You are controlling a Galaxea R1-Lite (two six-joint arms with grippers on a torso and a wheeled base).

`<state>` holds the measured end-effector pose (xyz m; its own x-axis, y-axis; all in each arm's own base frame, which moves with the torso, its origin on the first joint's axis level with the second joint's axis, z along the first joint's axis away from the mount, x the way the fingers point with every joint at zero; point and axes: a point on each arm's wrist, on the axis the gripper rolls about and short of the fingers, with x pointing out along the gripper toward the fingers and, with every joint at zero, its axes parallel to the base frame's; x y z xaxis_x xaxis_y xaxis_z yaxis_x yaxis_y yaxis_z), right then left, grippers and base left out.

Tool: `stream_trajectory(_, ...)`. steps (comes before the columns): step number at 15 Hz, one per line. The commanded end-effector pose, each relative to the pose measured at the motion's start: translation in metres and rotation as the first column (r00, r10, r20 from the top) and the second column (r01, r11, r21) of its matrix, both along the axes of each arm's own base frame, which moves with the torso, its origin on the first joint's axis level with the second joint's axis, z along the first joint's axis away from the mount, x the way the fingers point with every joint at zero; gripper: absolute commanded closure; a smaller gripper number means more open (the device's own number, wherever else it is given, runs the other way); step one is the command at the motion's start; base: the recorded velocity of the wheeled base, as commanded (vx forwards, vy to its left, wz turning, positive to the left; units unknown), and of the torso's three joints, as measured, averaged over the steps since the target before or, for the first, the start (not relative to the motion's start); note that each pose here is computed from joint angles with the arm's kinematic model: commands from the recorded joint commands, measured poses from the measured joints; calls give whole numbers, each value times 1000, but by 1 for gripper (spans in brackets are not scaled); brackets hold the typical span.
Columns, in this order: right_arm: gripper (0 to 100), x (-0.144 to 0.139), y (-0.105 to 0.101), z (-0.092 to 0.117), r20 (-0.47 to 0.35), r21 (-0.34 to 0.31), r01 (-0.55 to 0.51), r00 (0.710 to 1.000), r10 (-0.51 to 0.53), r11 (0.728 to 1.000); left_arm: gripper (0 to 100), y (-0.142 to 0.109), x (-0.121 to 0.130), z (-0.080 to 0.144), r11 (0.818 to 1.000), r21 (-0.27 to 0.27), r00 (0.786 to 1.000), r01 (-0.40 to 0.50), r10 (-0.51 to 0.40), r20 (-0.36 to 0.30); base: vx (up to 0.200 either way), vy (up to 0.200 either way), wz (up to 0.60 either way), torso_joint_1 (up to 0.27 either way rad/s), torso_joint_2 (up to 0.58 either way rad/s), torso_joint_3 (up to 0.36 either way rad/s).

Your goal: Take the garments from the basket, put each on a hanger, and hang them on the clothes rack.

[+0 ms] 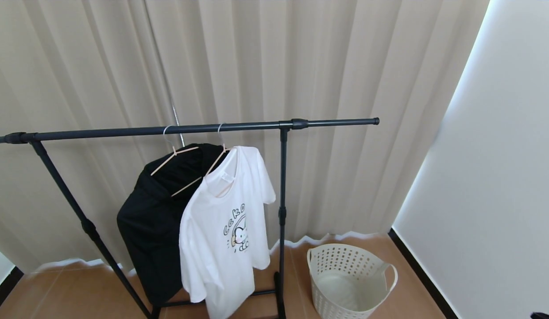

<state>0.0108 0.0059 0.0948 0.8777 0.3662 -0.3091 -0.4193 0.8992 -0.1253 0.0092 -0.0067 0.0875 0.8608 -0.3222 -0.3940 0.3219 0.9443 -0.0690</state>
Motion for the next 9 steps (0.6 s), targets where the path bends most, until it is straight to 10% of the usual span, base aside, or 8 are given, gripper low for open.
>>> stream_trajectory(1,0,-33,-5,-10,158,71,160,973,-169,985,0,1,-17,-5,1000,-19,985,-4,7,170,0,0,0,0,0,0)
stream_trajectory(4,0,-40,-3,-13,235,111,249,934,-269,962,0,2,-33,-9,991,4,925,-134,124,360,0,0,0,0,0,0)
stream_trajectory(7,0,-40,-3,-13,229,129,261,931,-284,957,0,4,-34,-12,980,-5,909,-198,186,372,0,0,0,0,0,0)
stream_trajectory(9,0,-38,-7,-12,224,209,408,865,-449,889,0,4,-34,-11,976,-18,906,-215,207,371,0,0,0,0,0,0)
